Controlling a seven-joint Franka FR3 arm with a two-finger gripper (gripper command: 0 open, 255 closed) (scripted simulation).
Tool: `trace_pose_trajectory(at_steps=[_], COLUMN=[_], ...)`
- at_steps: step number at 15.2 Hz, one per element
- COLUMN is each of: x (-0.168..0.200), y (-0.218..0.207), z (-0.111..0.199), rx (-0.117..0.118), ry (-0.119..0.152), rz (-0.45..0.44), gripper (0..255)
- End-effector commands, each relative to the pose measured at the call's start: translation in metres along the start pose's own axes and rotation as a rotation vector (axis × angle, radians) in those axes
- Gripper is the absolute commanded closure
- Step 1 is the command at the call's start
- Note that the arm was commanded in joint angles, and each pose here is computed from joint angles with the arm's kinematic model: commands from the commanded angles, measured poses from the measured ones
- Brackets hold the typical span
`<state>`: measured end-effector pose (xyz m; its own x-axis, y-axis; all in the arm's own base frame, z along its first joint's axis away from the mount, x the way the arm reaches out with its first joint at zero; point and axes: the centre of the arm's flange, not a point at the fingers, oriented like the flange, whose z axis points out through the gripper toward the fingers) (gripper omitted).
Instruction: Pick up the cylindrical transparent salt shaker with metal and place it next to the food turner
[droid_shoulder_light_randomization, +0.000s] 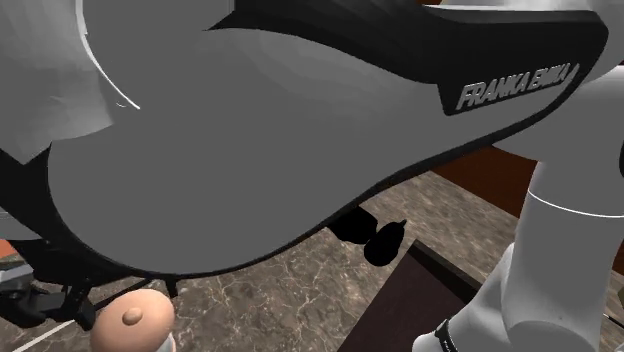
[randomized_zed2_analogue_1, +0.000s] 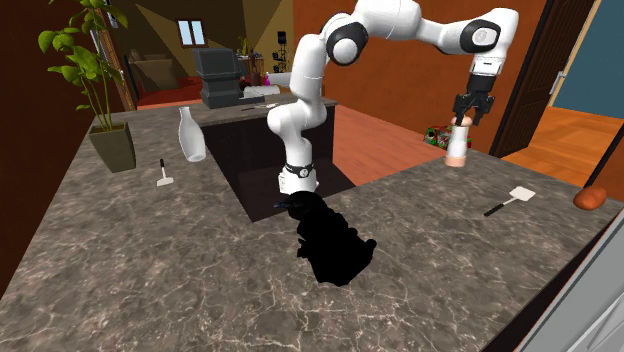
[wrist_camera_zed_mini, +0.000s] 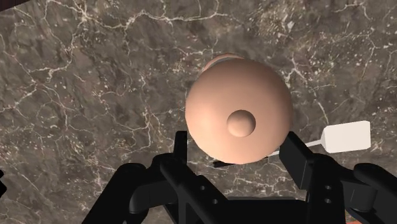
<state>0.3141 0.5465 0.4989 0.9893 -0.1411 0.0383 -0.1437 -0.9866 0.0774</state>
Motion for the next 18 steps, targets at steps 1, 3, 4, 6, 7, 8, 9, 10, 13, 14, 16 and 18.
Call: trace_pose_trajectory(at_steps=[1,3,4,6,7,8,9,10,13,14,16,18], x=[-0.002,-0.004,-0.004,-0.005,-0.005,-0.005,-0.005,-0.005,-0.006,-0.006,-0.006,-0.006], y=[-0.029,-0.046,-0.046,-0.047,-0.047,-0.048,-0.048,-0.049,-0.05,-0.05,-0.051,-0.051], z=[0.008,0.018,0.023,0.034,0.039,0.044,0.05,0.055,0.071,0.076,0.085,0.085], rx=[-0.002,-0.002,-0.002,-0.002,-0.002,-0.002,-0.002,-0.002,-0.002,-0.002,-0.002,-0.002], ry=[0.002,0.002,0.002,0.002,0.002,0.002,0.002,0.002,0.002,0.002,0.002,0.002], rz=[0.003,0.003,0.003,0.003,0.003,0.003,0.003,0.003,0.003,0.003,0.003,0.003], gripper=[255,255,255,255,255,255,255,255,255,255,255,255])
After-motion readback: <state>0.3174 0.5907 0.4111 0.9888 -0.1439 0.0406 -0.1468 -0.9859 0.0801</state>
